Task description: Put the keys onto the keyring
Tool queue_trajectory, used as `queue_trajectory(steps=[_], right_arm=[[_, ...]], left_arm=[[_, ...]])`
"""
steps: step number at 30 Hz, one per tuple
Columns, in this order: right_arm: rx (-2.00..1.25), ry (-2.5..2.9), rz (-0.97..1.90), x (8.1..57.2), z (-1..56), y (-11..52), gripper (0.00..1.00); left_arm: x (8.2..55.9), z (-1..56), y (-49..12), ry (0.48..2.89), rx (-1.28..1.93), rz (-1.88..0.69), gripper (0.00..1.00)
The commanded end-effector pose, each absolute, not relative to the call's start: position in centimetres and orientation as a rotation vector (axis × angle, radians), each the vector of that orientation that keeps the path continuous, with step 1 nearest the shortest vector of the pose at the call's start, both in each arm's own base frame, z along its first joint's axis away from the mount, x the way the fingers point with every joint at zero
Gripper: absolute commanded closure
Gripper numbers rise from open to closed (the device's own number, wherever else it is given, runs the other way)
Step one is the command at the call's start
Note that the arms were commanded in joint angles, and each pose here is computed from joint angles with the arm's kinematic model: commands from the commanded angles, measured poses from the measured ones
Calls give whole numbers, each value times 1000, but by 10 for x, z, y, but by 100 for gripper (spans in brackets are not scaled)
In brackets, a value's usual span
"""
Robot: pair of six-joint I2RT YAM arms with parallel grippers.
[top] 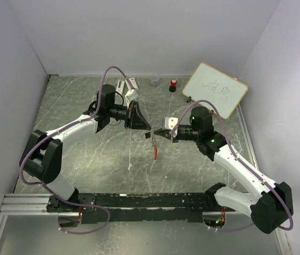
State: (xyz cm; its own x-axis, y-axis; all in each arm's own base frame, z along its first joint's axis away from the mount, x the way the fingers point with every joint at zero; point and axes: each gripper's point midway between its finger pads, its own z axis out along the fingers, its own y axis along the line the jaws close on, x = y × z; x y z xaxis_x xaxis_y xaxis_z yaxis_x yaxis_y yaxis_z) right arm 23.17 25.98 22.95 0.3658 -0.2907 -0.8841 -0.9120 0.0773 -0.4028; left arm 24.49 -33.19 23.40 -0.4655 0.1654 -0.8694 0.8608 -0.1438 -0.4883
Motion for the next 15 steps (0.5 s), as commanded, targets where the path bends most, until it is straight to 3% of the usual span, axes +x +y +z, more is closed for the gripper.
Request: queue_trajectory(steps=[1,15], right_arm=[[-1482,1040,648,229,250,264,100],[-1515,973,666,224,258,268,100]], left_arm=[[234,241,-332,1548,1207,-1680,93],[232,236,-332,1569,1216,-1667,93]])
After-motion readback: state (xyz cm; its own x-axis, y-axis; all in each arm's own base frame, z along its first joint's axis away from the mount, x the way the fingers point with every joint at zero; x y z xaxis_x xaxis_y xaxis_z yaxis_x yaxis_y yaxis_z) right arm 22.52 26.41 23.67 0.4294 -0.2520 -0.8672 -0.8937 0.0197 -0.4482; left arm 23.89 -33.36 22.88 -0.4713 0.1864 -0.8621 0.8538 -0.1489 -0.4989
